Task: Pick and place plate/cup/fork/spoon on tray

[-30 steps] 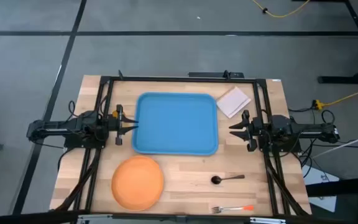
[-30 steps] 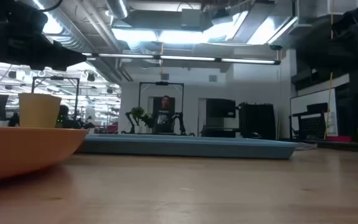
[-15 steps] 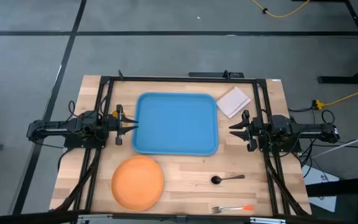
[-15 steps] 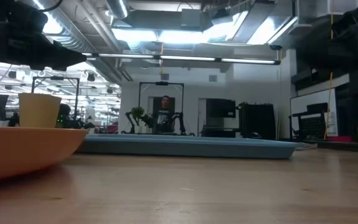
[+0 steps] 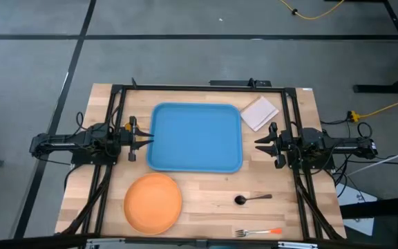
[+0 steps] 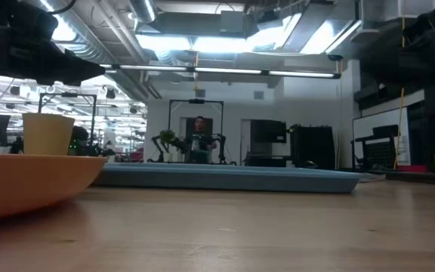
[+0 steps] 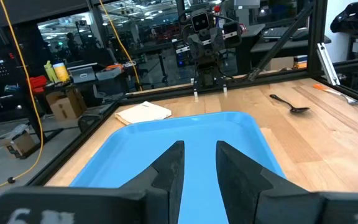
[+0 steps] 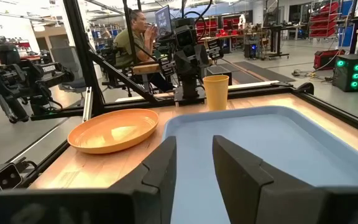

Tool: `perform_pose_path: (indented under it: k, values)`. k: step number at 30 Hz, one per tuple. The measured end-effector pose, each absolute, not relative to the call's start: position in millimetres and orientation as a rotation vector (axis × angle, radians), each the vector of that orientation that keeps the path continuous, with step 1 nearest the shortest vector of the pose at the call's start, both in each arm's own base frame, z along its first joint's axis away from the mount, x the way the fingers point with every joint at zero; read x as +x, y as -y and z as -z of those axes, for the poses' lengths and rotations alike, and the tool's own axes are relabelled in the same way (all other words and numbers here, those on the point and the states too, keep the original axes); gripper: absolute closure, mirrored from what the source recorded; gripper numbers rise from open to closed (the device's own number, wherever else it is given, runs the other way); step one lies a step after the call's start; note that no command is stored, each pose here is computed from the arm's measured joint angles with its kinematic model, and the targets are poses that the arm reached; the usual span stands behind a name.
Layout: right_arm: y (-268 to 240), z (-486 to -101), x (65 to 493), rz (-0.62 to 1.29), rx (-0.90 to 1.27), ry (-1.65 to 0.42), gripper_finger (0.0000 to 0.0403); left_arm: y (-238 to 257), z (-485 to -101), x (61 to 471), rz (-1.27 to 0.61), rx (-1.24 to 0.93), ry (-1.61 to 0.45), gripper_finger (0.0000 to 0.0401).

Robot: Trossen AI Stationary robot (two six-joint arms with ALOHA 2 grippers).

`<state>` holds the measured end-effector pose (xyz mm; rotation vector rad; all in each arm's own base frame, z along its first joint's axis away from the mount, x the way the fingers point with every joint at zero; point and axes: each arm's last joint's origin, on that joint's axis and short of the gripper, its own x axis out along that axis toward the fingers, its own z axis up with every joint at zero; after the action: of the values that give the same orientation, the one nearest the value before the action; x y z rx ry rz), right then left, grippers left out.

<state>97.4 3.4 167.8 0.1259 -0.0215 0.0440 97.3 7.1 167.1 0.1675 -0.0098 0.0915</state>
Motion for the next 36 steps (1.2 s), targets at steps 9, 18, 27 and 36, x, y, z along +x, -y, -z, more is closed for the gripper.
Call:
perform_pose_path:
  k: [9, 18, 27, 36]
  values:
    - [-3.4, -167.9, 97.4, -0.044, 0.126, 0.022, 0.0293, -7.1, -167.1, 97.3, -0.091, 0.168, 0.01, 0.0316]
    - [-3.3, -170.3, 97.3, -0.05, 0.338, 0.042, 0.0293, -7.1, -167.1, 97.3, -0.091, 0.168, 0.01, 0.0316]
    - [-3.4, -171.0, 97.3, -0.057, 0.575, 0.043, 0.0293, -7.1, -167.1, 97.3, -0.091, 0.168, 0.01, 0.0316]
    - [-2.9, -168.3, 97.4, -0.034, 0.549, 0.021, 0.0293, -7.1, -167.1, 97.3, -0.091, 0.168, 0.01, 0.0316]
